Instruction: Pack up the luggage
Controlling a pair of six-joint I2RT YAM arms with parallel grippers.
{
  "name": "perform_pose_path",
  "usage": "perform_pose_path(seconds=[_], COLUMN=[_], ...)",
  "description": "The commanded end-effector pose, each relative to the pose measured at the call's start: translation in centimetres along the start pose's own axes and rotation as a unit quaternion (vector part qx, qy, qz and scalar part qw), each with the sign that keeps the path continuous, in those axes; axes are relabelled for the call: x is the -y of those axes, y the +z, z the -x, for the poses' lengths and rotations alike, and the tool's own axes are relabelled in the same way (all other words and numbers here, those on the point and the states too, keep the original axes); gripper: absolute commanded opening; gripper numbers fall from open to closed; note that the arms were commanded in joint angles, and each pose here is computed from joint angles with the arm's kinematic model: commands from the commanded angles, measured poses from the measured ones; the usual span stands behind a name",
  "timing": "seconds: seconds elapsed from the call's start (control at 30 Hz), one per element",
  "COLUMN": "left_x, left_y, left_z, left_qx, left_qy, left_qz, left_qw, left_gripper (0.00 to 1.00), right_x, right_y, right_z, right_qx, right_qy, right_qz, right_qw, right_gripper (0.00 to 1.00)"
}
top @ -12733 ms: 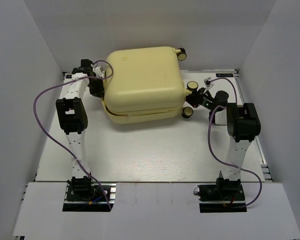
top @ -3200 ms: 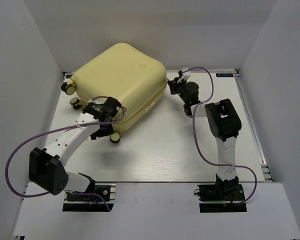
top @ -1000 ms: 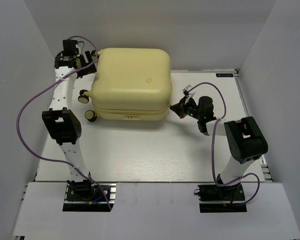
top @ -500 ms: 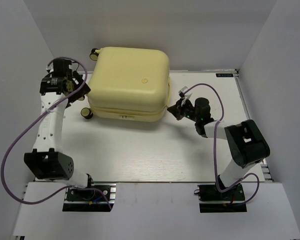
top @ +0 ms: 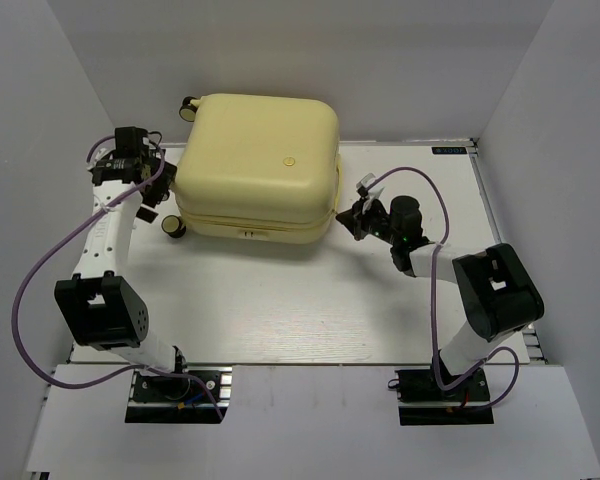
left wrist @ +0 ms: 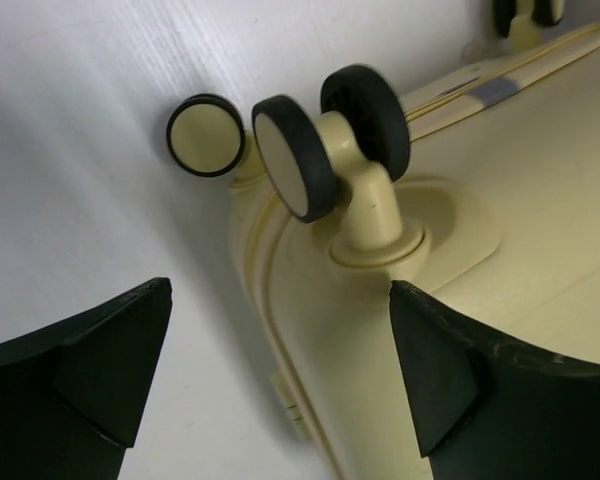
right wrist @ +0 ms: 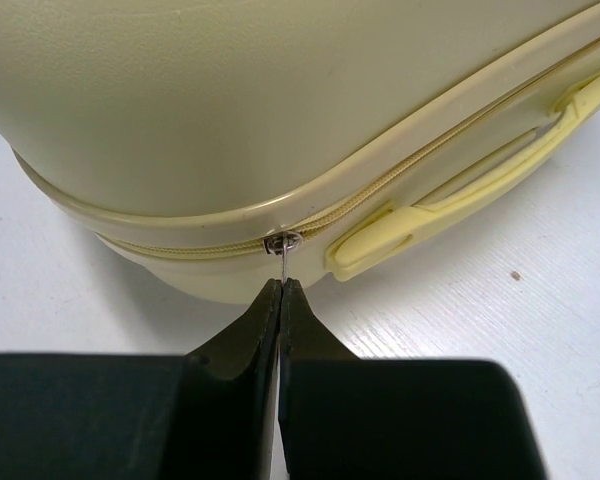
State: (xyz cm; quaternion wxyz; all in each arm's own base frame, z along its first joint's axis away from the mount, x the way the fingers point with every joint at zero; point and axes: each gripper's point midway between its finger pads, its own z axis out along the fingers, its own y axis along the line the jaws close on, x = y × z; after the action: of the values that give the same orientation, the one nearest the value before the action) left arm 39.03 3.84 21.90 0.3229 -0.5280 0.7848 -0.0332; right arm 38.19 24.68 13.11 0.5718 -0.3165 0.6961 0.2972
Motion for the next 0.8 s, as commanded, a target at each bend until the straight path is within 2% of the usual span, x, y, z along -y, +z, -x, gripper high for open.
perform_pose_path(seconds=[0.0, 0.23, 0.33, 0.4, 0.43, 0.5, 0.53, 0.6, 0.63, 0.67, 0.77], left_x=[1.8, 2.0, 3.3, 4.5, 3.8, 4.6, 4.8, 5.8, 5.8, 5.7, 6.1], left_y=[-0.8, 3.2, 5.4, 5.4, 6.9, 7.4, 8.0, 8.6, 9.1, 9.7, 11.0], left_z=[1.7, 0.2, -0.8, -0.6, -1.2, -1.2, -1.6, -1.9, -2.2, -2.8, -2.6], left_qx=[0.029, 0.005, -0.014, -0.016, -0.023, -0.025, -0.032, -0.043, -0.045, -0.052, -0.042], left_qy=[-0.076, -0.093, -0.089, -0.083, -0.075, -0.072, -0.068, -0.060, -0.054, -0.042, 0.006], left_qz=[-0.043, -0.018, -0.026, -0.034, -0.007, -0.007, -0.006, -0.026, -0.026, -0.029, -0.041], left_qw=[0.996, 0.995, 0.996, 0.996, 0.997, 0.997, 0.997, 0.997, 0.997, 0.997, 0.998], left_gripper=[1.00, 0.96, 0.85, 0.73, 0.69, 0.61, 0.45, 0.27, 0.07, 0.00, 0.00], right_x=[0.0, 0.6, 0.6, 0.6, 0.6, 0.5, 0.4, 0.4, 0.5, 0.7, 2.9], right_y=[-0.3, 0.0, 0.1, 0.2, 0.2, 0.2, 0.2, 0.2, 0.1, 0.1, 0.5], right_z=[5.2, 4.3, 4.4, 4.2, 4.3, 4.3, 4.3, 4.3, 4.2, 4.3, 4.6], right_qx=[0.070, 0.061, 0.061, 0.058, 0.057, 0.057, 0.056, 0.057, 0.057, 0.059, 0.065], right_qy=[-0.067, -0.067, -0.064, -0.063, -0.064, -0.065, -0.064, -0.060, -0.053, -0.052, -0.046], right_qz=[-0.003, -0.013, -0.012, -0.011, -0.011, -0.010, -0.010, -0.009, -0.013, -0.018, -0.073], right_qw=[0.995, 0.996, 0.996, 0.996, 0.996, 0.996, 0.996, 0.997, 0.997, 0.997, 0.994], right_gripper=[0.00, 0.00, 0.00, 0.00, 0.00, 0.00, 0.00, 0.00, 0.00, 0.00, 0.00])
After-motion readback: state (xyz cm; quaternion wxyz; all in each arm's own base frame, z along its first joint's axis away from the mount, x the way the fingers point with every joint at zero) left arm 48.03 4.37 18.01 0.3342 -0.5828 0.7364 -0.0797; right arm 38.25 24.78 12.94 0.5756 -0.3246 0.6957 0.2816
